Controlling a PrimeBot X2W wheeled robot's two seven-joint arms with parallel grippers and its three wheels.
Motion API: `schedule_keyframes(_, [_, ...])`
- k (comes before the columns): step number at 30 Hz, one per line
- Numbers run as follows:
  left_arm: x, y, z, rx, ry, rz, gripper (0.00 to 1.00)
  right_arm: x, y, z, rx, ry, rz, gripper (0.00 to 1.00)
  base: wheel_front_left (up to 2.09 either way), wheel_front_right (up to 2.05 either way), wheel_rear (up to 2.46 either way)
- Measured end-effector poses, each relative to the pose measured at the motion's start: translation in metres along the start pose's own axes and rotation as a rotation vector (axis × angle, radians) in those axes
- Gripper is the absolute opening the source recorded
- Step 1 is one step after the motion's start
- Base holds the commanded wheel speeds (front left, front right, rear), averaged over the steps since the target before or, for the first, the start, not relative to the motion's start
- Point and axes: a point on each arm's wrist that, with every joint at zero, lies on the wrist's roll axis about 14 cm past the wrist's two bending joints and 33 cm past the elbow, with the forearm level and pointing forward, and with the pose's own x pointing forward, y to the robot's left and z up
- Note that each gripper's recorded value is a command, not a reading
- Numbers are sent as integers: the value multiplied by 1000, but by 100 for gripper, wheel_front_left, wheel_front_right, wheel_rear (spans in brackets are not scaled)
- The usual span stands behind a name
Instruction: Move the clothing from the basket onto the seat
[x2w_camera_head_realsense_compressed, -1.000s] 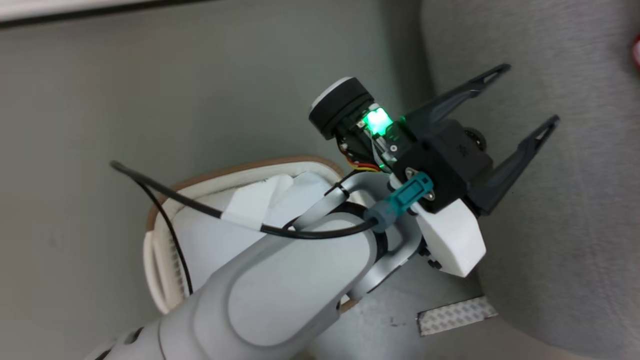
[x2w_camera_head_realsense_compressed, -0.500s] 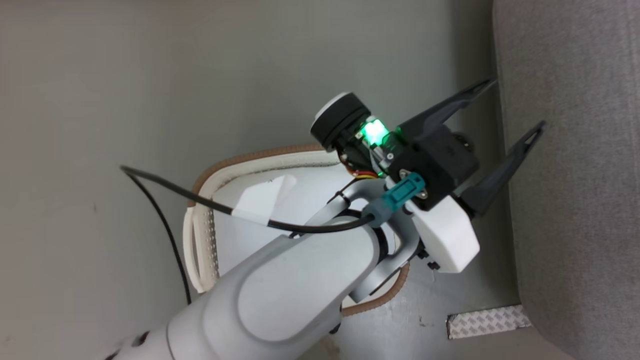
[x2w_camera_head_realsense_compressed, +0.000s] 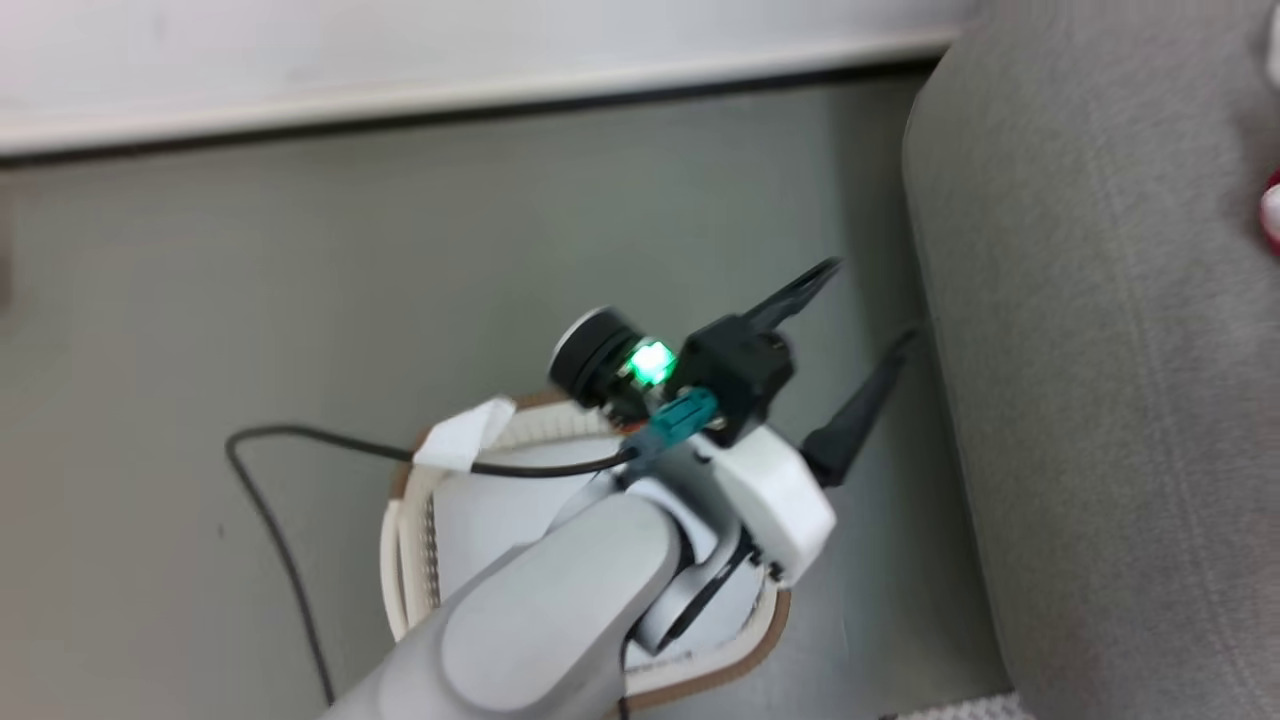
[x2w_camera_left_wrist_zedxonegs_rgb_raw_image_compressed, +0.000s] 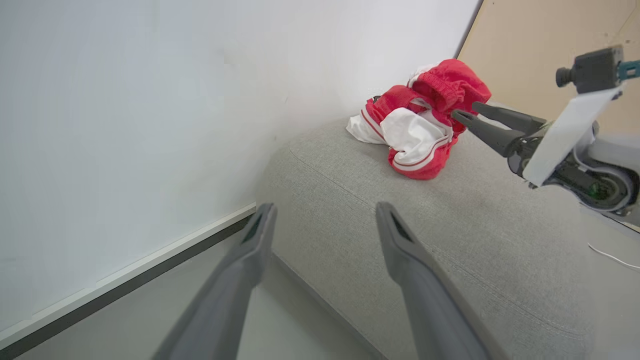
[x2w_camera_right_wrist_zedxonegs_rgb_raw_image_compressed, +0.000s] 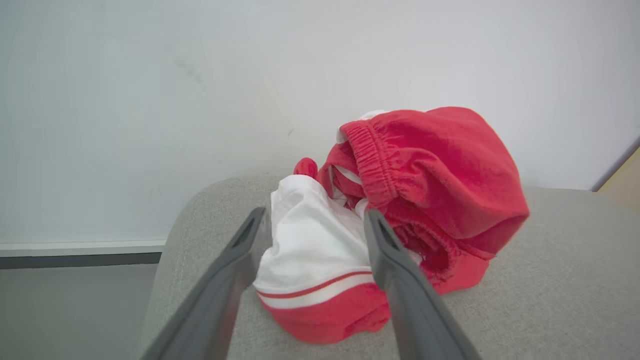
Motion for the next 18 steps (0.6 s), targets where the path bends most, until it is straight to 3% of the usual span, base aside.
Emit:
schedule_keyframes(7, [-38,8,5,5,12,140,100,-48,13,32,-1,-89,65,100,0,0,0])
schedule_keyframes(18, [-147,42,-1,-11,9,505,100,-127,81,50,120,-173,244,100,0,0,0])
